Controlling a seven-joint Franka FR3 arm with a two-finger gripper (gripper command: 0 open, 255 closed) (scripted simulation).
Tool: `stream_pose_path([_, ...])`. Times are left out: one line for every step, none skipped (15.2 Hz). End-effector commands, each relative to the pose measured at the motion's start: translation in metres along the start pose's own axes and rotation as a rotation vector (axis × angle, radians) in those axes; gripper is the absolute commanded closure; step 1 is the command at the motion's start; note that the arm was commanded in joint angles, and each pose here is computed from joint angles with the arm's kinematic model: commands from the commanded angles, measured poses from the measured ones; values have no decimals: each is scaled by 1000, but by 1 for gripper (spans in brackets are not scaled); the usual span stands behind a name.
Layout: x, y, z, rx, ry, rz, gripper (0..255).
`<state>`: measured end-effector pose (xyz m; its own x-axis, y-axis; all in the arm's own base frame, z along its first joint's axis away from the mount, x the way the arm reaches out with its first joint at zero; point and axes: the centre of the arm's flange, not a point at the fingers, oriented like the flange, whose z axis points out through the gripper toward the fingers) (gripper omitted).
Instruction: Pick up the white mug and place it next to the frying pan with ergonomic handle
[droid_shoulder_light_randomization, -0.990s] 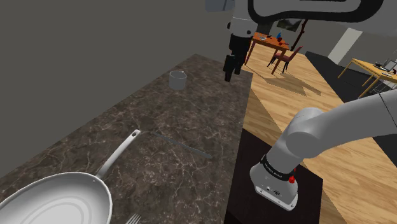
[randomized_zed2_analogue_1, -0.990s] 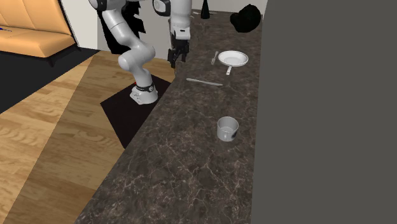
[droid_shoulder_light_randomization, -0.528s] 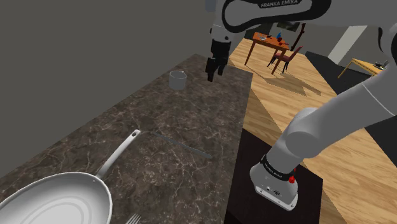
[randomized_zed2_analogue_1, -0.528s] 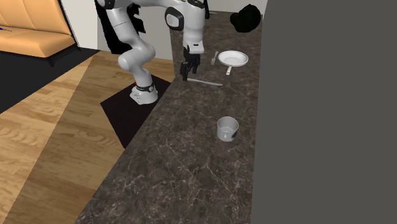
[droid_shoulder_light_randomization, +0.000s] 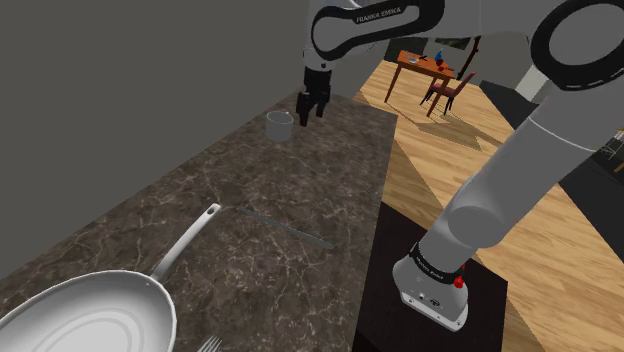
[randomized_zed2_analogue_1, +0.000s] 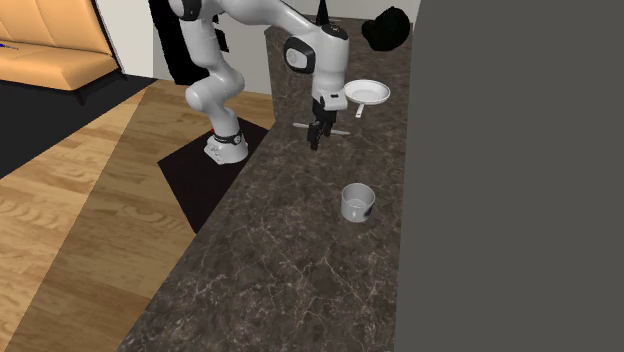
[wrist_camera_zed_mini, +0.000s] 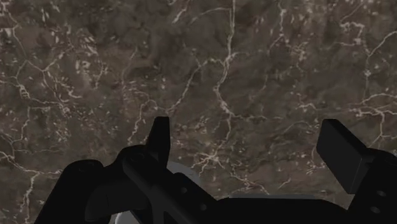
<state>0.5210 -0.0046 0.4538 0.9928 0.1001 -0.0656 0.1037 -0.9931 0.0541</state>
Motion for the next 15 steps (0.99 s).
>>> stream_pose_path([24, 4, 11, 1, 7, -4, 0])
stream_pose_path([35, 6, 16, 1, 10, -7, 0])
stream_pose_path([47, 8, 21, 2, 13, -9, 0])
stream_pose_path([59, 9, 25, 2, 16, -11, 0])
stream_pose_path([71, 11, 30, 2, 20, -13, 0])
stream_pose_path([83, 13, 34, 3, 23, -15, 0])
stream_pose_path([94, 15, 39, 3, 26, -17, 0])
stream_pose_path([106, 16, 43, 4, 29, -19, 0])
stream_pose_path([118, 18, 48, 4, 32, -22, 0])
stream_pose_path([130, 20, 52, 4, 35, -24, 0])
stream_pose_path([142, 21, 57, 5, 39, -26, 0])
stream_pose_path([154, 23, 61, 5, 42, -28, 0])
stream_pose_path([166, 25, 65, 6, 45, -30, 0])
stream_pose_path([174, 26, 68, 6, 47, -32, 0])
stream_pose_path([174, 26, 73, 6, 47, -32, 0])
